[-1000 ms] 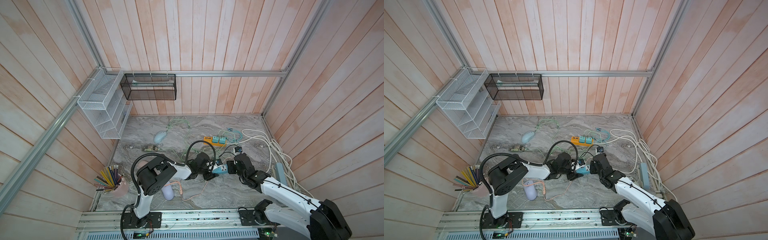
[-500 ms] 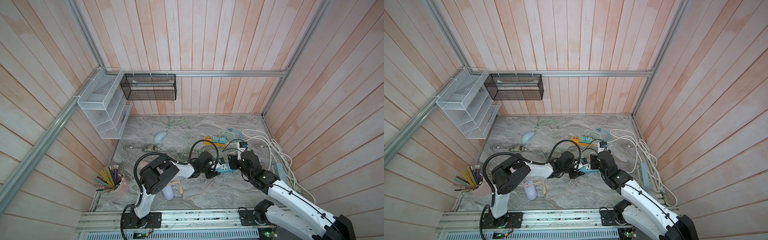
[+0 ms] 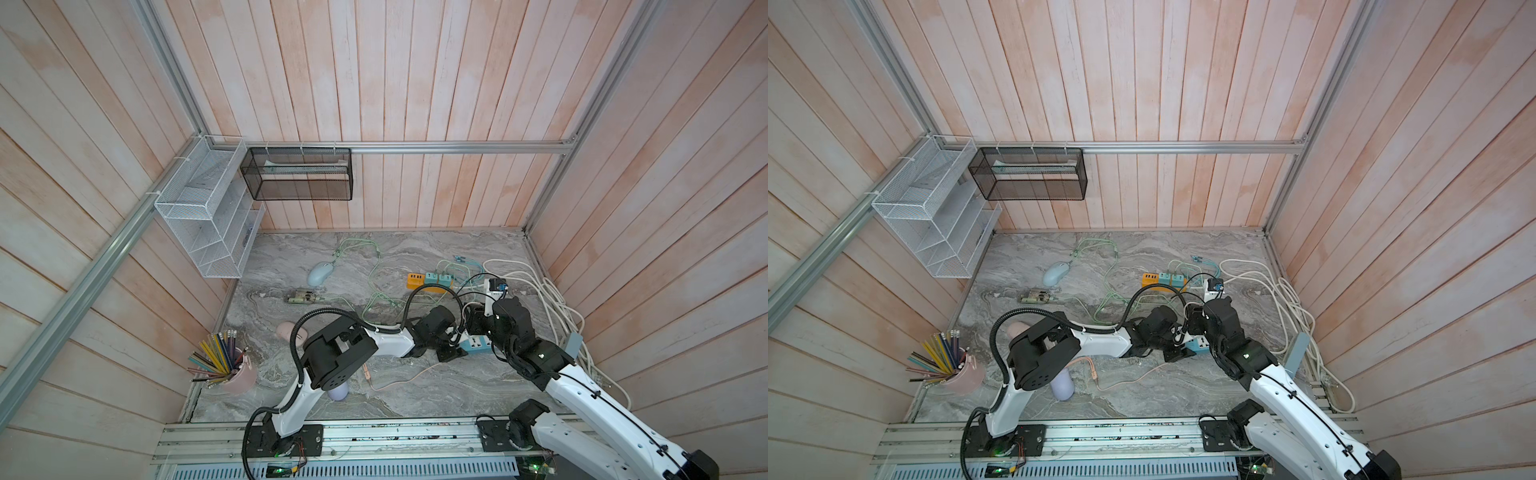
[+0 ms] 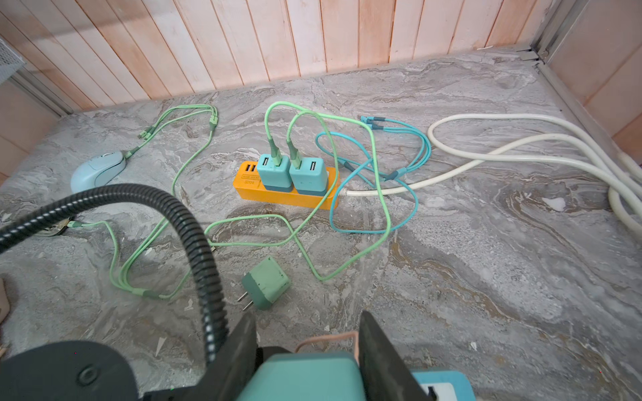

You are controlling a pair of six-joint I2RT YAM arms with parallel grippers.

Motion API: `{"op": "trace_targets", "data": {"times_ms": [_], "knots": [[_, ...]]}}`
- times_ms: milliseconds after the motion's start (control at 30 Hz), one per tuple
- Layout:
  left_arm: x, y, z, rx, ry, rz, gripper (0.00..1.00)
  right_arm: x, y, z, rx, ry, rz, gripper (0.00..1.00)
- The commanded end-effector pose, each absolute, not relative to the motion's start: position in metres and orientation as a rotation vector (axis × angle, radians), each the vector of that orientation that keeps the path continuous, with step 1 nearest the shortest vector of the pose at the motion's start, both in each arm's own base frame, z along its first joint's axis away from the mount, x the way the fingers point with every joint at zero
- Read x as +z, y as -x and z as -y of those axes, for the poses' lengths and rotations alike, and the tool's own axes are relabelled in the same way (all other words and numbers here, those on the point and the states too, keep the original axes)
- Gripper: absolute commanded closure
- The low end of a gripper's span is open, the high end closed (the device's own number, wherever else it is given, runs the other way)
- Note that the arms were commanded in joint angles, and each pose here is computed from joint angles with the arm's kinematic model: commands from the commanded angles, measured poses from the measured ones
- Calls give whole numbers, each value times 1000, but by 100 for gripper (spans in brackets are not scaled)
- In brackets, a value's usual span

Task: Unplug the wireless mouse
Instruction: Move the socket to the center of the board.

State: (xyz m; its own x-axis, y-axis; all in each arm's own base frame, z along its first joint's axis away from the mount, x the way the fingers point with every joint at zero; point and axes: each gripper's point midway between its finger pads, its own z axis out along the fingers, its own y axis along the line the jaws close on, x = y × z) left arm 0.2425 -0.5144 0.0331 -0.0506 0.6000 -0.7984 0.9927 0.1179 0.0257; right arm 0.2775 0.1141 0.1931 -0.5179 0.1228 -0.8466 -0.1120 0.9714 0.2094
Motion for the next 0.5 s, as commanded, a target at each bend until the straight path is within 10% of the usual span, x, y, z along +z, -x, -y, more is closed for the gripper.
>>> {"op": "trace_targets", "data": {"times_ms": [0, 167, 467], "knots": [[54, -240, 538, -837, -1520, -1678, 42, 200, -276, -113, 295, -3, -2089, 93], [89, -231, 525, -884, -1456, -1617, 23, 200, -275, -107, 271, -11, -2092, 93], [191, -175, 450, -1022, -1341, -1399, 21, 190, -273, -98, 262, -27, -2111, 93]]}}
